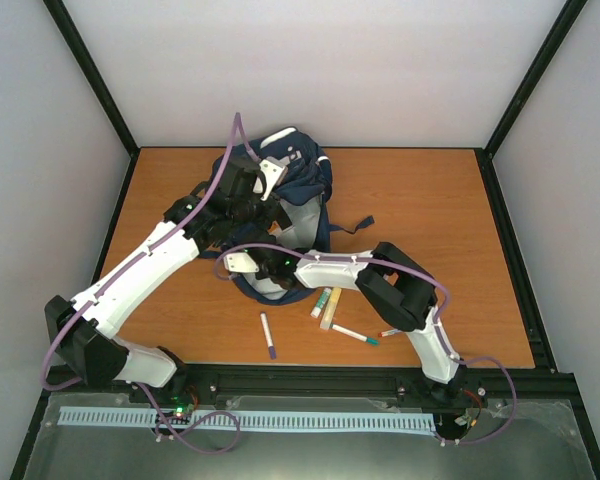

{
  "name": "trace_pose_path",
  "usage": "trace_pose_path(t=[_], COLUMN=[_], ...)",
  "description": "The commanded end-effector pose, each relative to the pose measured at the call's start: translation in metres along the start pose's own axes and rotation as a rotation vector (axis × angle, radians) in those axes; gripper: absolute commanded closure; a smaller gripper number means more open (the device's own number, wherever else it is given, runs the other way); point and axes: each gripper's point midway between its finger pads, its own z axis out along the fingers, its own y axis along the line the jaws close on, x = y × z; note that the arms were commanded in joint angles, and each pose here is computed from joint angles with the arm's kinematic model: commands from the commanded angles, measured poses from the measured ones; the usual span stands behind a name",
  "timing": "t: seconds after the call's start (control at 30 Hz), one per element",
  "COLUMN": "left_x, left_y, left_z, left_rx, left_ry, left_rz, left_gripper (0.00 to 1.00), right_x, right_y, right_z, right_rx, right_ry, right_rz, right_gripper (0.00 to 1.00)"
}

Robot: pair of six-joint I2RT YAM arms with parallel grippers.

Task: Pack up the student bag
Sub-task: Place the book in the student bag, then adjust the student bag at the center of the board.

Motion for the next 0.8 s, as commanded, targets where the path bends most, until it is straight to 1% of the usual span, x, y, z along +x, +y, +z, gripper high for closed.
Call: trace_pose_path(t=[0.0,0.13,0.23,0.27,0.4,0.47,0.5,0.6,0.7,0.77], left_x=[-0.042,-0.037,-0.034,-0.032,-0.021,-0.011,-0.005,0.017,0.032,0.044], left_y=[0.0,-0.001,0.001,0.002,0.006,0.004,0.002,-0.004,-0.012,-0.017], left_z=[-0.018,-0.01,-0.003,0.0,0.018,0.032,0.041,0.069,0.084,0.089], left_rx=[0.017,0.014,0.001,-0.01,-0.04,-0.036,-0.03,-0.021,0.012,0.036], left_ry=[-0.154,-0.129,-0.109,-0.102,-0.06,-0.022,0.006,0.12,0.185,0.213], left_rz=[-0.04,-0.042,-0.041,-0.04,-0.04,-0.038,-0.037,-0.057,-0.088,-0.112], left_gripper=[0.95,0.94,0.94,0.93,0.9,0.86,0.84,0.81,0.82,0.82], right_x=[0.007,0.007,0.016,0.02,0.035,0.043,0.048,0.075,0.114,0.136], right_y=[-0.013,-0.007,0.015,0.023,0.046,0.06,0.062,0.066,0.045,0.026], right_z=[-0.021,-0.06,-0.088,-0.096,-0.139,-0.163,-0.173,-0.192,-0.204,-0.218], right_rx=[0.001,-0.075,-0.198,-0.232,-0.326,-0.391,-0.396,-0.393,-0.353,-0.307], right_ry=[0.0,-0.033,-0.031,-0.029,-0.052,-0.076,-0.084,-0.082,-0.064,-0.083], right_rz=[0.085,0.125,0.136,0.15,0.216,0.251,0.275,0.371,0.565,0.688], right_gripper=[0.93,0.88,0.8,0.78,0.72,0.68,0.67,0.62,0.59,0.57])
